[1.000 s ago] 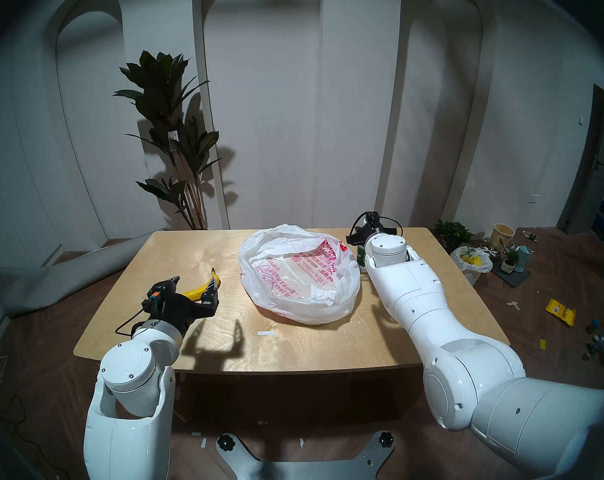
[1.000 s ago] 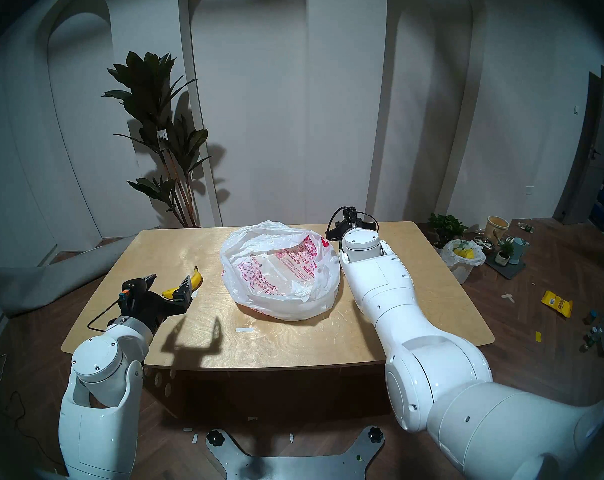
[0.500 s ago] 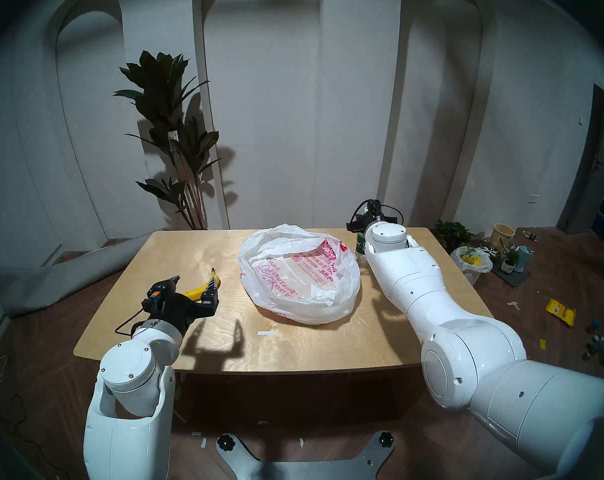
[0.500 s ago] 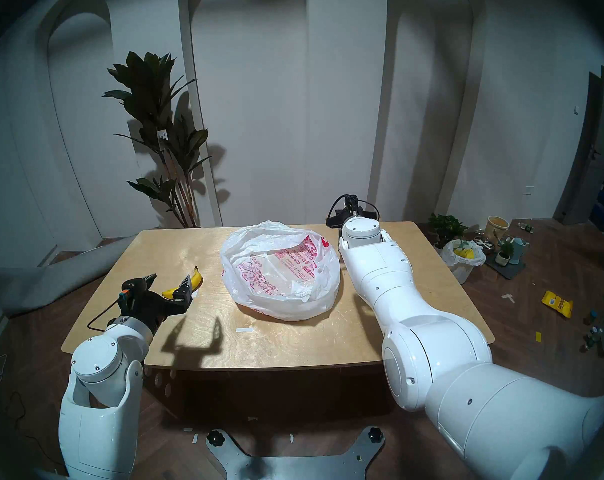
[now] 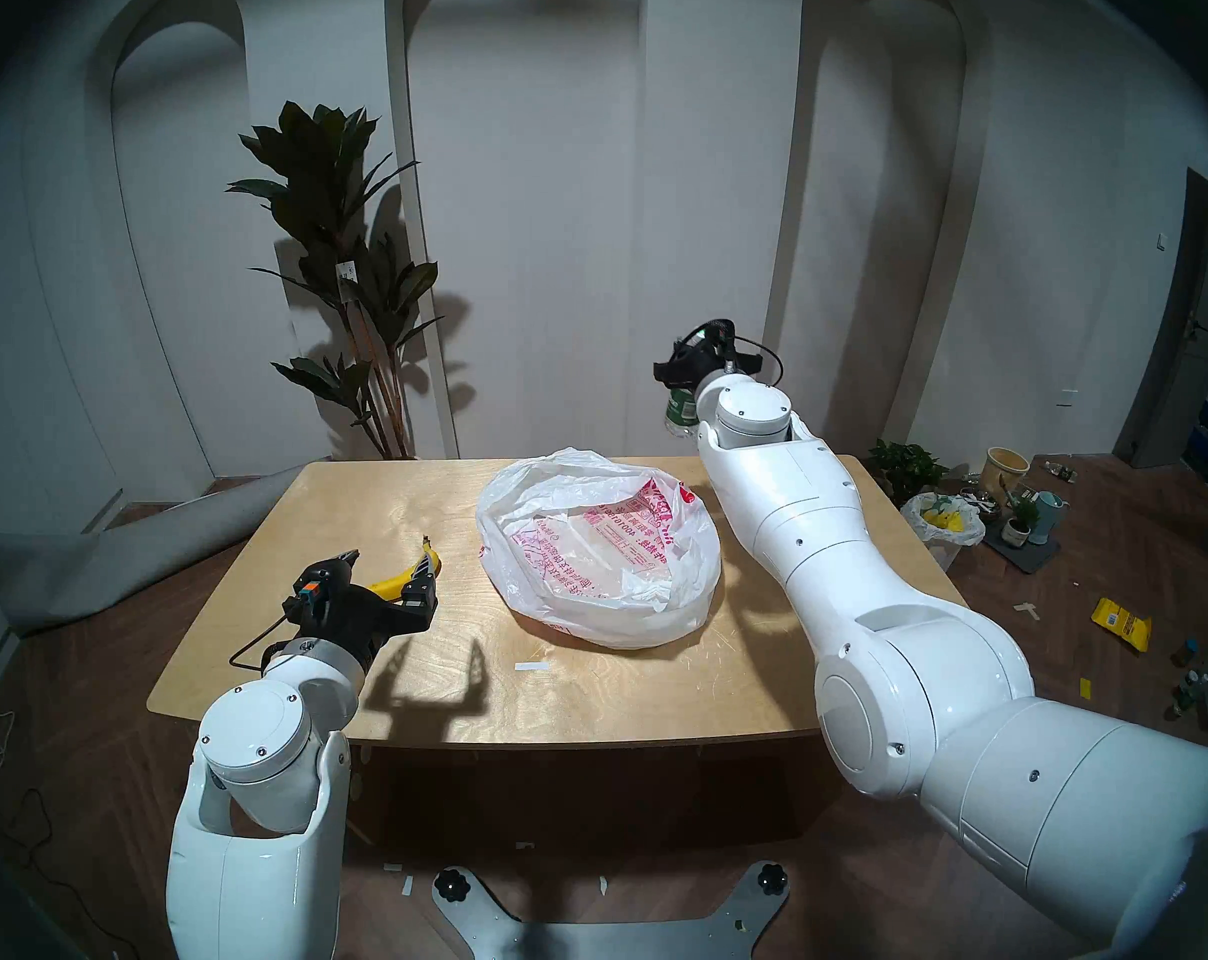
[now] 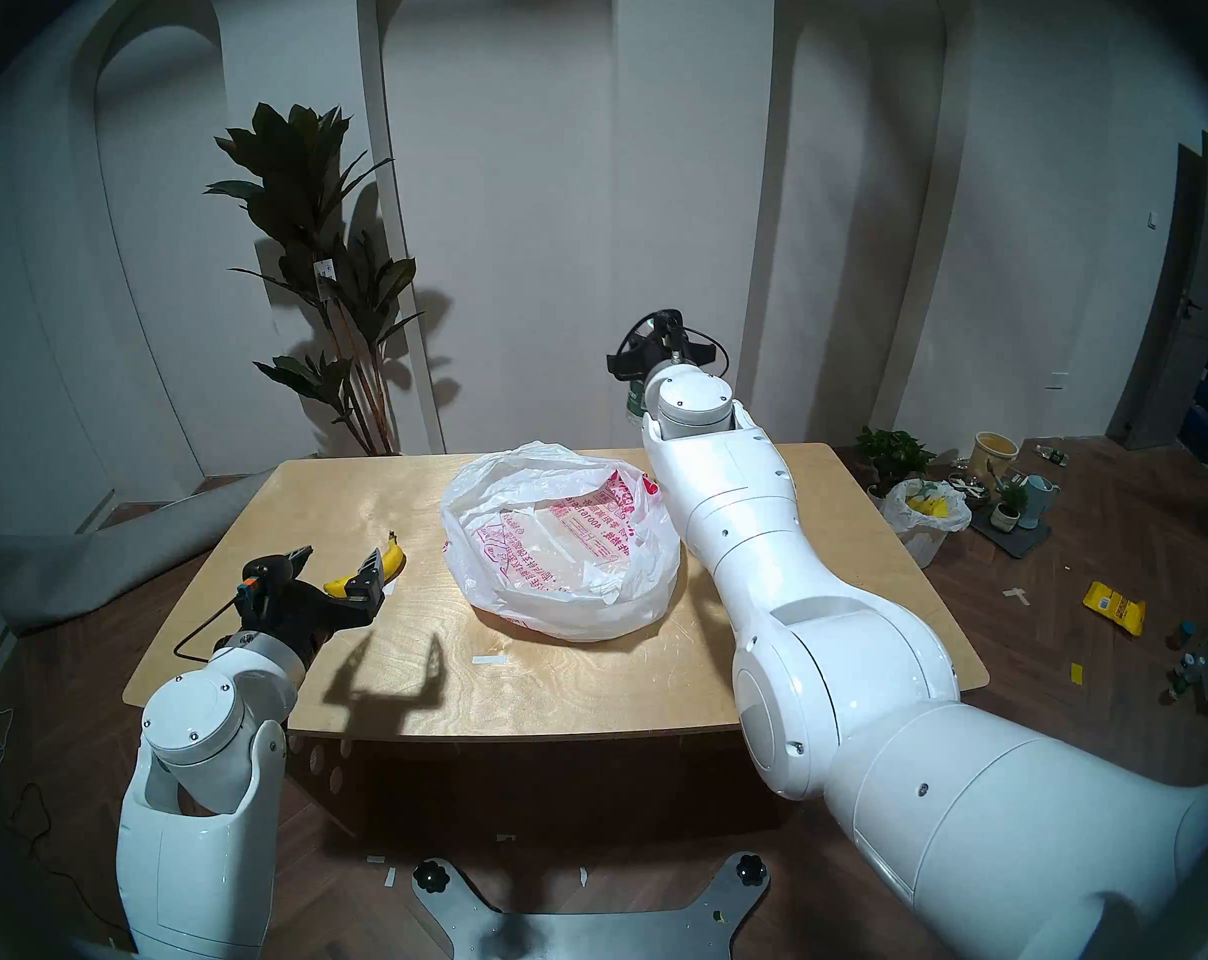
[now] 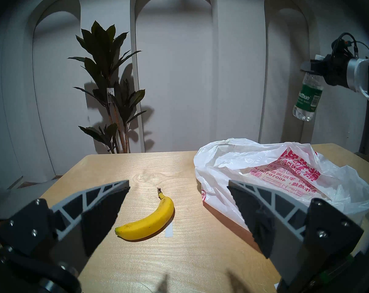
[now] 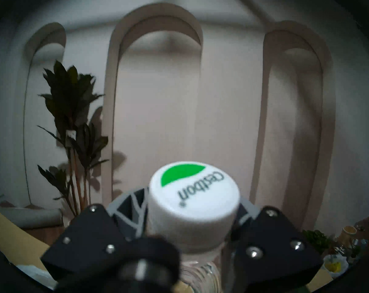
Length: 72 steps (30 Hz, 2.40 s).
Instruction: Bag the groceries: heavy items first, fragile items on top
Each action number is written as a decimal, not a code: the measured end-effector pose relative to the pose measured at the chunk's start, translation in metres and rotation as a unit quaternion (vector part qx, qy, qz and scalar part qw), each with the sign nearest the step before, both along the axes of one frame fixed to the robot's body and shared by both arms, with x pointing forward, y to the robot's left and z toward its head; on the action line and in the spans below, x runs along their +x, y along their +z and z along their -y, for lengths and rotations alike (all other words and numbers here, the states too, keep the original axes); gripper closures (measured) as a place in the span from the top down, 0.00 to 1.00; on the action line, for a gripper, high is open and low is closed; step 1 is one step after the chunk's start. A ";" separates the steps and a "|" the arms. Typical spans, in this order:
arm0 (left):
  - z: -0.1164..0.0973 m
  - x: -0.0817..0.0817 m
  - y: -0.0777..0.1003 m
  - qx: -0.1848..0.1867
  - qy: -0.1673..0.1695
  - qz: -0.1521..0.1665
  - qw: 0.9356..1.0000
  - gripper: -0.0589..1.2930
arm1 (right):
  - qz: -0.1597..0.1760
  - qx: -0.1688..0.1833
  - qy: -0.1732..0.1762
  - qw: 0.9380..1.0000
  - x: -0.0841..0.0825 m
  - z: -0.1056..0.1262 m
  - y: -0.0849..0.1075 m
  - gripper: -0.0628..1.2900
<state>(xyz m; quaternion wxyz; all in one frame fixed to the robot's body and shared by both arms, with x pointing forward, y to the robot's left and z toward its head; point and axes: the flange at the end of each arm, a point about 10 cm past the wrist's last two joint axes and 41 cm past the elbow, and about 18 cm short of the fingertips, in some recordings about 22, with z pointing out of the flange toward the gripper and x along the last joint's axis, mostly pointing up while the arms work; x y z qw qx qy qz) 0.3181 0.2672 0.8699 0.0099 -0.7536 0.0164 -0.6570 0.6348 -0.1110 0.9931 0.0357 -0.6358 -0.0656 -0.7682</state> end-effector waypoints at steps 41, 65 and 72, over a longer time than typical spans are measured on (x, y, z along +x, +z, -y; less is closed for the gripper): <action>0.001 -0.001 0.004 0.001 -0.001 0.005 1.000 0.96 | -0.100 -0.056 0.017 0.993 -0.098 -0.032 -0.152 0.38; 0.001 -0.001 0.004 0.002 -0.001 0.005 1.000 0.96 | -0.158 -0.091 -0.030 0.983 -0.051 -0.069 -0.152 0.38; 0.001 -0.001 0.005 0.002 -0.001 0.005 1.000 0.96 | -0.132 -0.050 -0.054 0.989 -0.052 -0.049 -0.159 0.38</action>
